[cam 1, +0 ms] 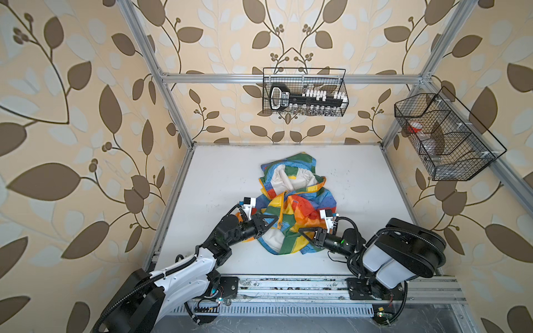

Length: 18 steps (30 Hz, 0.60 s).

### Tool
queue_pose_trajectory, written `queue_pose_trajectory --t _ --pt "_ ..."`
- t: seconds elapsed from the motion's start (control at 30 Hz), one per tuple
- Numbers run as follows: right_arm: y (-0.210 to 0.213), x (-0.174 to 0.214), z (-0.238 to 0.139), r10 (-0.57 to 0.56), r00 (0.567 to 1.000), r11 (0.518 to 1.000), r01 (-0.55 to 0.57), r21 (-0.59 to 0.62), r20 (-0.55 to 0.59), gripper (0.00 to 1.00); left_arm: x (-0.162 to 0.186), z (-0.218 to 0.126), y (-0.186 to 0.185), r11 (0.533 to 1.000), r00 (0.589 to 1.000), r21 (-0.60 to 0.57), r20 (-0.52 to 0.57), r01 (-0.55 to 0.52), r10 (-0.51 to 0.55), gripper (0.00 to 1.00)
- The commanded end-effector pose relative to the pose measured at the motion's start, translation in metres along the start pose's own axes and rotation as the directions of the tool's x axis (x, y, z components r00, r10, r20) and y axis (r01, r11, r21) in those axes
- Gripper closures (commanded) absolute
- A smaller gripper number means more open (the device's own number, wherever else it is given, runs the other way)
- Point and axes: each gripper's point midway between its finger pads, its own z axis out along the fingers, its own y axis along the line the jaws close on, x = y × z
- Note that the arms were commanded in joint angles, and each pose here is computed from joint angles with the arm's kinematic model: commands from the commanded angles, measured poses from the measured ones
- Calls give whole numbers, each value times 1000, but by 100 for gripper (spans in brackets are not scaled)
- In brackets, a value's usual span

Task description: Zip up the jacket

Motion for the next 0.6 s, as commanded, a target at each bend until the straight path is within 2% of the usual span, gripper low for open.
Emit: queue_pose_trajectory --t 0.0,0.07,0.13,0.23,0.3,0.33,0.4,0.57 --pt "6 1 2 -63 998 998 63 -6 -24 61 -4 2 -33 994 997 78 -23 -76 78 100" --pt "12 -5 5 -109 994 994 109 8 -18 53 -3 2 -34 994 996 73 -33 -76 79 100" --pt "13 -11 8 -161 987 985 162 61 -20 50 -1 2 -33 995 996 64 -44 -74 77 100" --pt "17 -27 11 -289 956 937 291 192 -38 47 1 1 -32 996 995 59 -59 -73 76 100" --pt "31 -42 7 -340 940 921 334 203 -5 42 2 1 -31 996 995 53 -65 -74 78 100" --pt "36 -50 6 -351 936 918 340 204 16 41 3 1 -30 996 995 51 -68 -74 77 100" --pt "36 -55 10 -338 941 918 332 217 -6 46 4 1 -28 996 995 47 -71 -73 76 100" --pt "43 -55 36 -253 967 953 256 160 -39 49 7 0 -22 997 994 31 -80 -75 77 100"
